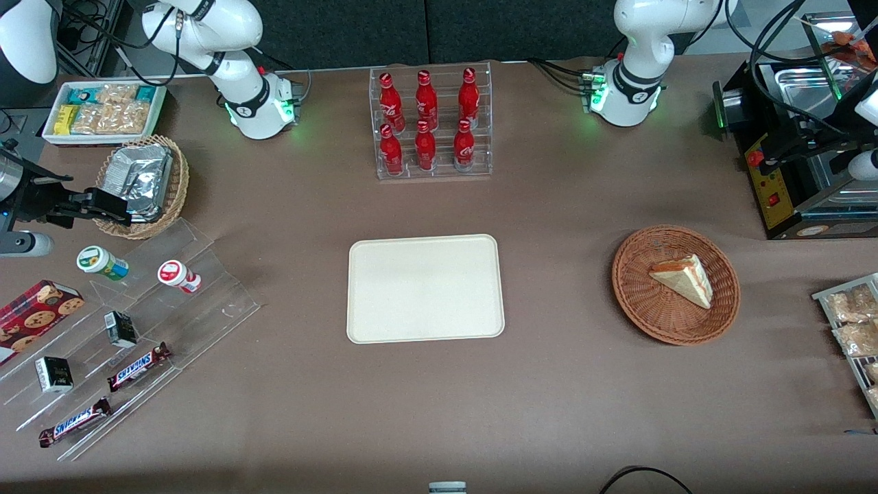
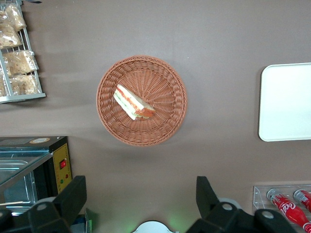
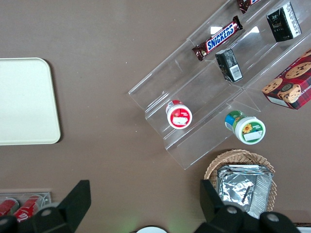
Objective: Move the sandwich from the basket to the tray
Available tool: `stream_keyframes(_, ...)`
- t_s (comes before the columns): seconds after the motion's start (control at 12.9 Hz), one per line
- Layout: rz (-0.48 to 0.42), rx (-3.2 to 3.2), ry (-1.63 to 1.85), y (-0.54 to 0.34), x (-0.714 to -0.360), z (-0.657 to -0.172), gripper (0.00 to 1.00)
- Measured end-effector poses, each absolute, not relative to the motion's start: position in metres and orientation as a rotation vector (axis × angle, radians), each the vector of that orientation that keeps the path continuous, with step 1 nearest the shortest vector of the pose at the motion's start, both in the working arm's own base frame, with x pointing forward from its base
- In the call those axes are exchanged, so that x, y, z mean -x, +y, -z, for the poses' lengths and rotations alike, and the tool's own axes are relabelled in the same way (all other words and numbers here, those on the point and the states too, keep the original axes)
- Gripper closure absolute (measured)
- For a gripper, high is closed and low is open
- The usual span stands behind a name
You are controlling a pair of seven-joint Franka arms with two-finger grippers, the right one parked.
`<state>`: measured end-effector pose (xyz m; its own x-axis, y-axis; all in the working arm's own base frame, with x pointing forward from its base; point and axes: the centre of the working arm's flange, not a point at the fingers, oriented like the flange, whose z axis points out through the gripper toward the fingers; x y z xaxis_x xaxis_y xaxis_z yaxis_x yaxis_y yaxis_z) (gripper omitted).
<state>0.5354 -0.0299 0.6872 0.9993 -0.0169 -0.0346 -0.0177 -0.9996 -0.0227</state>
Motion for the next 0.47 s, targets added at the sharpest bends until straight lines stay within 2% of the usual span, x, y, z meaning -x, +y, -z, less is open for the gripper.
stream_keyframes(0.31,-0.054,3.116,0.07,-0.045,-0.534,-0.688,0.0)
stream_keyframes(0.47,-0.113,3.107,0.024,-0.035,-0.532,-0.681,0.0)
